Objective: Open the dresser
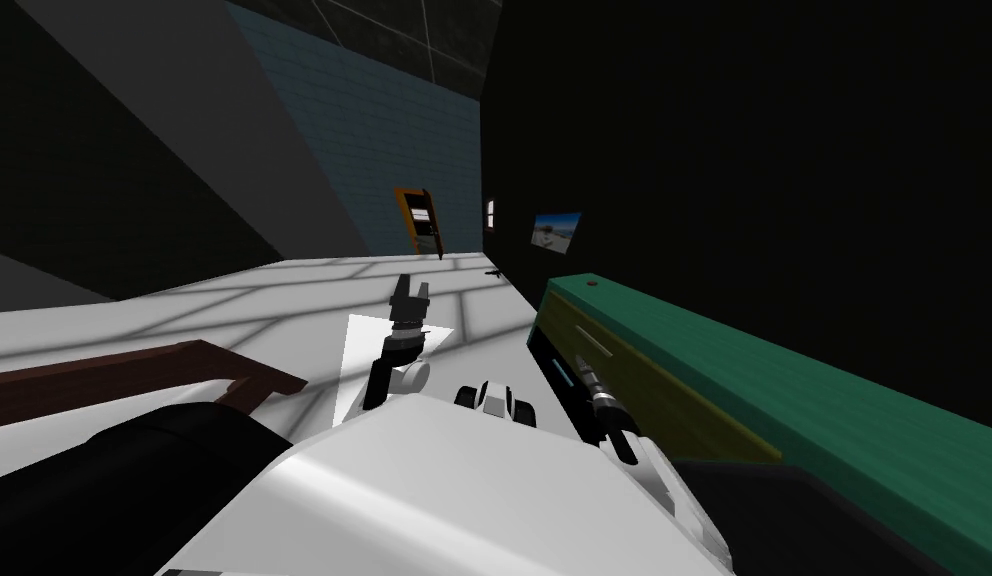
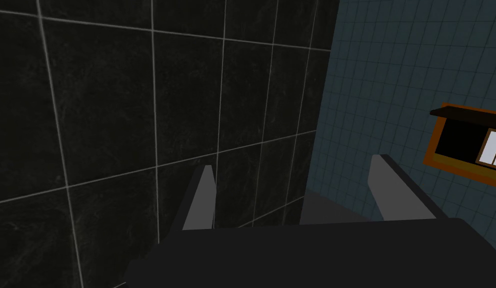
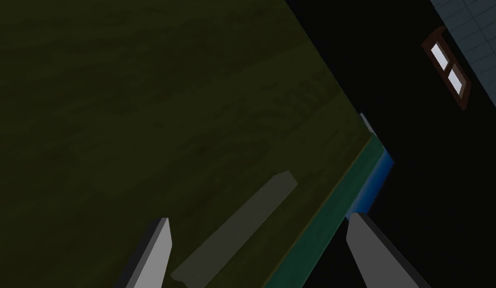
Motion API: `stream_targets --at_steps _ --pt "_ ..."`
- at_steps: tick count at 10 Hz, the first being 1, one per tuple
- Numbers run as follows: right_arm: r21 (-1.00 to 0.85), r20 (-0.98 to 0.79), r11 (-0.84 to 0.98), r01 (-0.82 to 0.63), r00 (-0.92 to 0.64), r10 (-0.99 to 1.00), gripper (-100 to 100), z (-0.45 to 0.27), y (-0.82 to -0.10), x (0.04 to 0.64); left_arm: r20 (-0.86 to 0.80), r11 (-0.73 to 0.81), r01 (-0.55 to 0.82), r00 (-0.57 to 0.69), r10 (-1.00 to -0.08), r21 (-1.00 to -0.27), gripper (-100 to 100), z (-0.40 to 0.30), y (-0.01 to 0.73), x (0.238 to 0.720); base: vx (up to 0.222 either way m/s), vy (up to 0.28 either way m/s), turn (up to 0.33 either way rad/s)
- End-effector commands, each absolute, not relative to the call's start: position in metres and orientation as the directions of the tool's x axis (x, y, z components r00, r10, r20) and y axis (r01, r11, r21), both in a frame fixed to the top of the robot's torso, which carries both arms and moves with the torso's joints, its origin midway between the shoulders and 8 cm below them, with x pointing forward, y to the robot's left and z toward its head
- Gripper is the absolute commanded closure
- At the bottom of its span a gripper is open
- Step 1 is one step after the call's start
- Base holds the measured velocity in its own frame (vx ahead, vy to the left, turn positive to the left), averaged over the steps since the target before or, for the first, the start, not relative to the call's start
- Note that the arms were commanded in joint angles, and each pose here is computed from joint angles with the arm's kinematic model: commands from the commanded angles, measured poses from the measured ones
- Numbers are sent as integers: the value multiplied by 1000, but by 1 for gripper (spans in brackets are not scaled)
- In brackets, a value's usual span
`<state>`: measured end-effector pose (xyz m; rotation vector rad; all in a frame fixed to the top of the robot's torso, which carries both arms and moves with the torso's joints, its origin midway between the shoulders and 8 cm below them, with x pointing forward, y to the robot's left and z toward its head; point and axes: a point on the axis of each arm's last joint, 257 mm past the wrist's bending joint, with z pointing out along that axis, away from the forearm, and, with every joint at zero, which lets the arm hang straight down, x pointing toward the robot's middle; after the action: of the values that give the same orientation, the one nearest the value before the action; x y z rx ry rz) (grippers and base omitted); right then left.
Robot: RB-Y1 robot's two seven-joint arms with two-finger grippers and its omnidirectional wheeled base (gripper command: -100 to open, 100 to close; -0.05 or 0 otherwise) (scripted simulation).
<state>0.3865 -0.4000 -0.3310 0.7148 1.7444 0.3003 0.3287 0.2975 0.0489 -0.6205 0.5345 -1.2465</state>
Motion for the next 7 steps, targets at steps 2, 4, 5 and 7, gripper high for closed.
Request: stream_targets --at_steps 2,4,5,7 --pt "345 -845 835 429 -246 476 -100 -375 -451 361 -37 198 696 239 -970 -691 0 49 298 329 63 85 120" --pt "237 -864 848 474 -296 407 -100 -390 -477 346 -37 198 696 239 -970 -691 0 49 298 329 60 90 98" --pt "228 -866 851 474 -301 400 -100 -391 -478 345 -37 197 696 239 -970 -691 0 49 298 329 54 79 85" --pt "123 -875 854 506 -352 334 -100 -402 -504 331 -37 197 696 239 -970 -691 0 49 298 329 55 81 102"
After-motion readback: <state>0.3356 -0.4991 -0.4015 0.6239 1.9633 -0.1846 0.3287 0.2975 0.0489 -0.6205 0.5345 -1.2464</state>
